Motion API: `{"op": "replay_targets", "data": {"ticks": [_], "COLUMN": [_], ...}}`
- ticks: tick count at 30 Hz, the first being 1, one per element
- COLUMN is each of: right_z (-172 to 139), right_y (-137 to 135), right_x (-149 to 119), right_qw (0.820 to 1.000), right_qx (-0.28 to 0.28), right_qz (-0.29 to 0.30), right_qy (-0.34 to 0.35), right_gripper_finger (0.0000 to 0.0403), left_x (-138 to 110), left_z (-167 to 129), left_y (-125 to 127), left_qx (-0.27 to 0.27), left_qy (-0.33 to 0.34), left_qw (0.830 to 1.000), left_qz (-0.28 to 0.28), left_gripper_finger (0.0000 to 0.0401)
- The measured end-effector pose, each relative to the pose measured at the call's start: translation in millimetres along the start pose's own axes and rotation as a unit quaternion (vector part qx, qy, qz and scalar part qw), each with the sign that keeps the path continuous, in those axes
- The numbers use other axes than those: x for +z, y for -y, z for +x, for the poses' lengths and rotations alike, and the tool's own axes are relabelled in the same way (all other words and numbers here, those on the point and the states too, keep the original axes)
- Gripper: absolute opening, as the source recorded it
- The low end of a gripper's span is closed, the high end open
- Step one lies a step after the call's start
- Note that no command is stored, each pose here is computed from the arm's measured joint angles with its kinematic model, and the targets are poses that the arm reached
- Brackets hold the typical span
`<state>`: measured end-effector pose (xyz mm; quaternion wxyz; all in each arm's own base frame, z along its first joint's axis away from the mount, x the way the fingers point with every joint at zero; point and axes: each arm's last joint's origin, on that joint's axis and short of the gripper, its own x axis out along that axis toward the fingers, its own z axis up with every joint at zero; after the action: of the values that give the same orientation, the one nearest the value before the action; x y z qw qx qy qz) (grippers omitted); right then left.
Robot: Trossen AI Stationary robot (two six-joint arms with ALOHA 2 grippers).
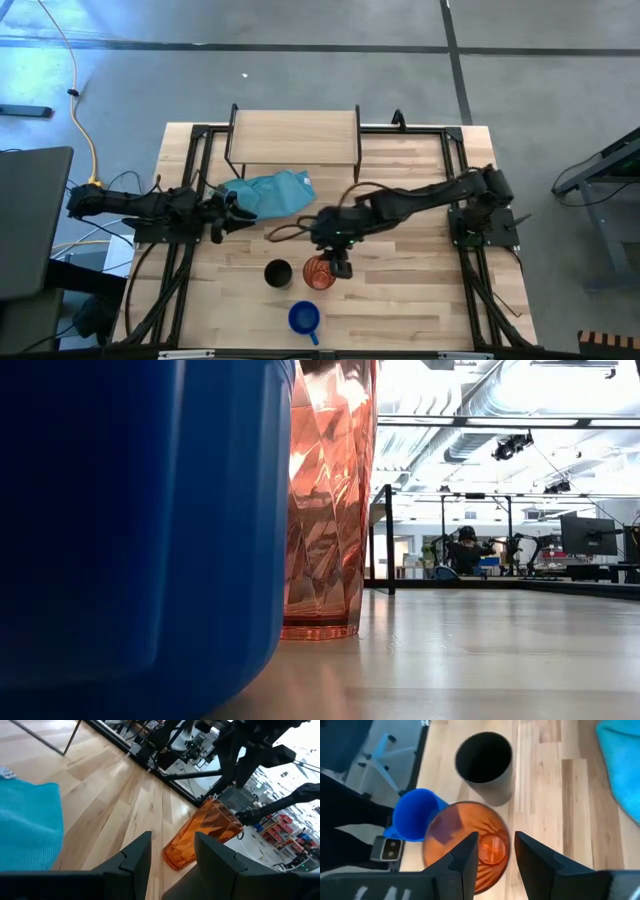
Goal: Stack small to large cups/mugs on shelf
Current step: Put the brown cup on the shelf
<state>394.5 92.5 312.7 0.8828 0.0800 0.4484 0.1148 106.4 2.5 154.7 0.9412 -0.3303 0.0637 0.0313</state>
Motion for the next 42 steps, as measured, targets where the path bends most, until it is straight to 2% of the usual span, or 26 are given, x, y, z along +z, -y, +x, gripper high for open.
{"op": "replay_targets", "data": {"ticks": [12,19,28,34,37,42], "right_z": [13.7,21.7,46.1,52.8,52.6,51.7], "right_y": [21.1,20.6,10.8,10.9,12.0,12.6], "right_x": [-0.1,3.2,-4.7,-7.0,-7.9,-12.5], "right_qw": [0.997,0.997,0.994,0.992,0.991,0.987], "right_qx": [0.005,0.01,0.009,-0.029,-0.046,-0.05], "right_qz": [0.045,0.057,0.078,0.096,0.103,0.111], "right_qy": [-0.065,-0.049,-0.078,-0.076,-0.077,-0.102], "right_gripper_finger": [0.0119,0.0119,0.0119,0.0117,0.0095,0.0011], "left_x": [-0.9,-0.9,-0.9,-0.9,-0.9,-0.9], "left_z": [0.8,0.8,0.8,0.8,0.8,0.8], "left_y": [-0.5,-0.5,-0.5,-0.5,-0.5,-0.5], "left_qx": [0.002,0.002,0.002,0.001,0.001,0.001], "left_qy": [-0.007,-0.007,-0.007,-0.007,-0.007,-0.007], "left_qw": [1.0,1.0,1.0,1.0,1.0,1.0], "left_qz": [-0.003,0.006,0.011,0.011,0.011,0.011], "left_gripper_finger": [0.0138,0.0138,0.0138,0.0138,0.0138,0.0138]}}
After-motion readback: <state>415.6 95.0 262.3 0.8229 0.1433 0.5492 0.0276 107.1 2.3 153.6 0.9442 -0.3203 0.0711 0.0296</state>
